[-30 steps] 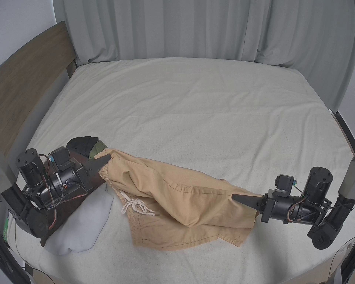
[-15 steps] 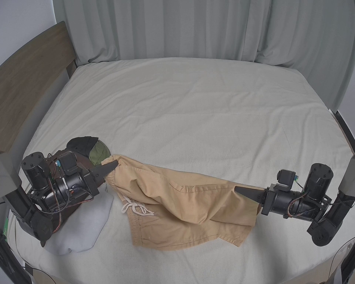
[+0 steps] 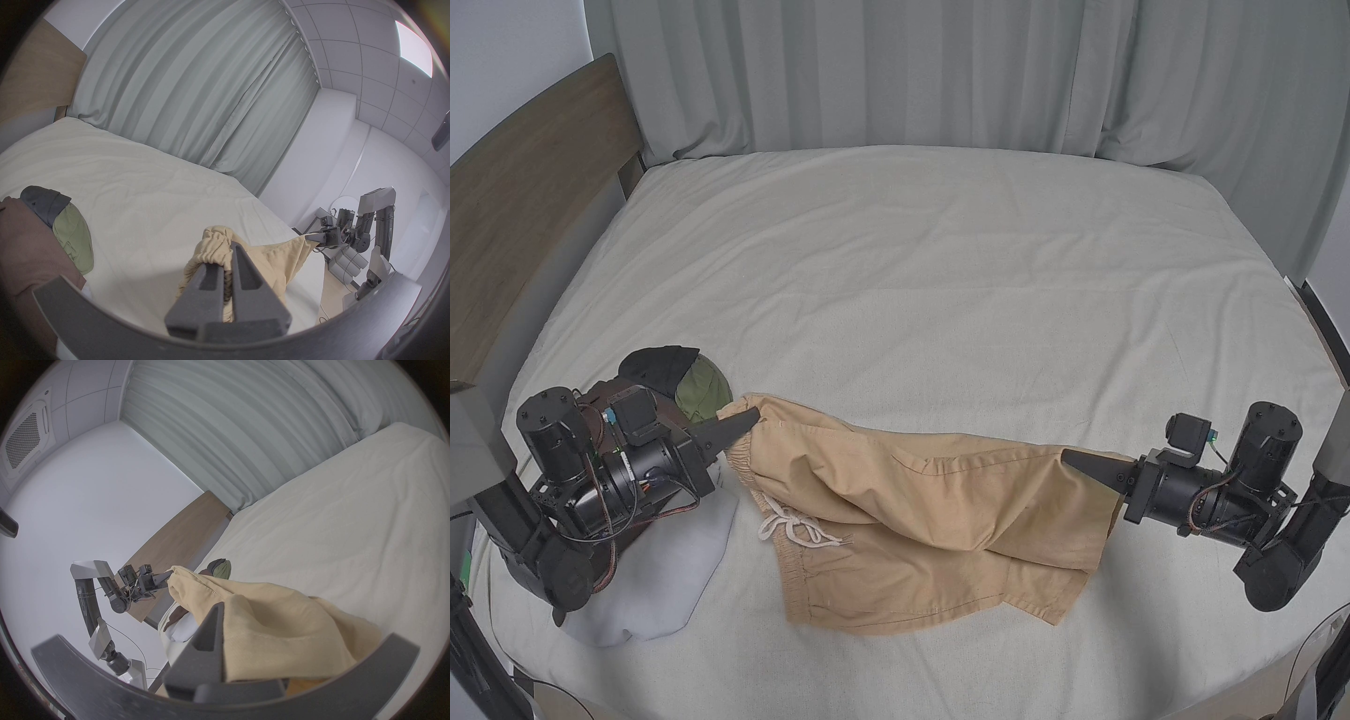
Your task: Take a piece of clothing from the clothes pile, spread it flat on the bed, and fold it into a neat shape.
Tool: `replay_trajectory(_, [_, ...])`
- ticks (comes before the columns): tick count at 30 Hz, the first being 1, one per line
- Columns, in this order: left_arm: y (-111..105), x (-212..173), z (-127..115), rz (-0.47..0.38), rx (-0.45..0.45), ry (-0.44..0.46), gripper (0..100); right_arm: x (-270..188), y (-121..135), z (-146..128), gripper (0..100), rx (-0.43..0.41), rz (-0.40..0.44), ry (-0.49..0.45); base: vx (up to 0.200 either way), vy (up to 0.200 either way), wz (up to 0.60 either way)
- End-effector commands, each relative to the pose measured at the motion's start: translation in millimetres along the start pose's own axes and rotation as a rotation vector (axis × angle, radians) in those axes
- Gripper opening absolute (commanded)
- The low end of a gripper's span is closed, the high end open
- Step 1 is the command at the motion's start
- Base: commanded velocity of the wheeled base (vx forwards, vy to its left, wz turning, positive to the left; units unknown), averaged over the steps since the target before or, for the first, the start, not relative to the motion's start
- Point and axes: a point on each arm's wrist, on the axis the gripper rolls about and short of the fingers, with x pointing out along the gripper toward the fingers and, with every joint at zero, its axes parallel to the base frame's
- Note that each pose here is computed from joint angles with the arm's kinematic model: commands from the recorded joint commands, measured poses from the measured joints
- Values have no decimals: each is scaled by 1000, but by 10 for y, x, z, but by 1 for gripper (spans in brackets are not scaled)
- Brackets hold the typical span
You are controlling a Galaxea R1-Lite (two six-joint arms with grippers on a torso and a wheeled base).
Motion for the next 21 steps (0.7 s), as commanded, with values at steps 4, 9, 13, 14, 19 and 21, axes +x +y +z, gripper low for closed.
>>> replay_trajectory(4, [13,1,1,3,-1,-1,0,1,18,83,0,-20,-3,-35,0,0,0])
replay_trajectory(9, [25,0,15,7,4,-8,0,-3,-29,131,0,-28,-30,-63,0,0,0])
replay_trajectory(13, [38,-9,27,12,6,-12,0,-15,-48,167,0,-33,-37,-77,0,0,0])
replay_trajectory(14, [42,-10,30,14,6,-12,0,-18,-58,178,0,-35,-40,-81,0,0,0])
replay_trajectory(19, [96,-23,70,31,15,-29,0,-48,-114,219,0,-48,-59,-97,0,0,0])
replay_trajectory(21, [114,-32,82,37,17,-34,0,-55,-134,229,0,-64,-68,-101,0,0,0])
